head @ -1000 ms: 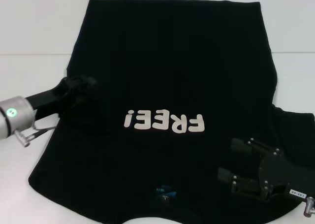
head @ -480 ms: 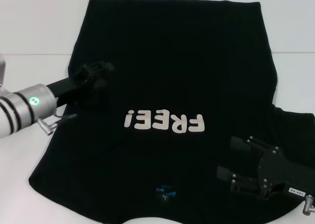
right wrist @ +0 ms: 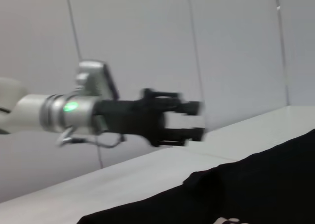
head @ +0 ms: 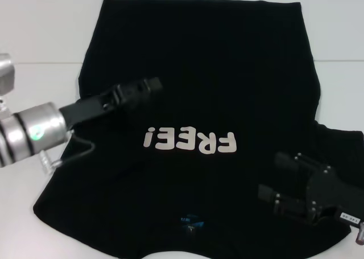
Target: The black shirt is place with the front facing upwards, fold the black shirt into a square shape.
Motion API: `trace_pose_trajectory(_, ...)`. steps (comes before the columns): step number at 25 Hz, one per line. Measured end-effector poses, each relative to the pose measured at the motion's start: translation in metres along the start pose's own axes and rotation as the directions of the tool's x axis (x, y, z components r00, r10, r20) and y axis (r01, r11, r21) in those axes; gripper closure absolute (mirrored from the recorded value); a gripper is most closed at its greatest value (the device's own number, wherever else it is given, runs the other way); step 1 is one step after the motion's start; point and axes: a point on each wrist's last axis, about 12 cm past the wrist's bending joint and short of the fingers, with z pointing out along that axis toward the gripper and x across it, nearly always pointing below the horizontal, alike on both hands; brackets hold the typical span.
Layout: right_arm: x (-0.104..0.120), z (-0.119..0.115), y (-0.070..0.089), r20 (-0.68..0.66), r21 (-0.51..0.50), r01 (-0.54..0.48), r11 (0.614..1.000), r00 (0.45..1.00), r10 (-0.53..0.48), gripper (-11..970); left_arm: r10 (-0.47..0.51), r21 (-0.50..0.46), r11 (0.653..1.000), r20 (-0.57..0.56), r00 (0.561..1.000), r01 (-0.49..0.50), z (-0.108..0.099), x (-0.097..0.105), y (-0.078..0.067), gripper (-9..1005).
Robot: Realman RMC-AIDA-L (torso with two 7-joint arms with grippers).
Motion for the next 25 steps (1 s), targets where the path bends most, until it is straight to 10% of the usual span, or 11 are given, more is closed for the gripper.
trace_pose_trajectory(5, 0.0, -0.01, -0.003, 0.035, 0.067, -0.008, 0.998, 0.999, 0.005, 45, 0.282, 0.161, 0.951, -0.105, 0.953, -0.264, -0.031, 0.016, -0.008, 430)
trace_pose_trajectory(9, 0.001, -0.03, -0.01, 0.066, 0.185, -0.029, 0.982, 0.998, 0.017, 45, 0.53, 0.234, 0.837, -0.123, 0.839, -0.494, -0.06, 0.039, -0.005, 429)
trace_pose_trajectory(16, -0.004, -0.066, -0.023, 0.088, 0.302, -0.203, 0.931, 0.979, 0.185, 45, 0.696, 0.183, 0.718, -0.154, 0.701, -0.672, -0.08, 0.058, 0.008, 429)
trace_pose_trajectory(25, -0.059, -0.118, -0.053, -0.096, 0.454, -0.531, 0.715, 0.769, 0.631, 44, 0.794, 0.229, 0.606, -0.123, 0.595, -0.762, -0.089, 0.063, 0.001, 400)
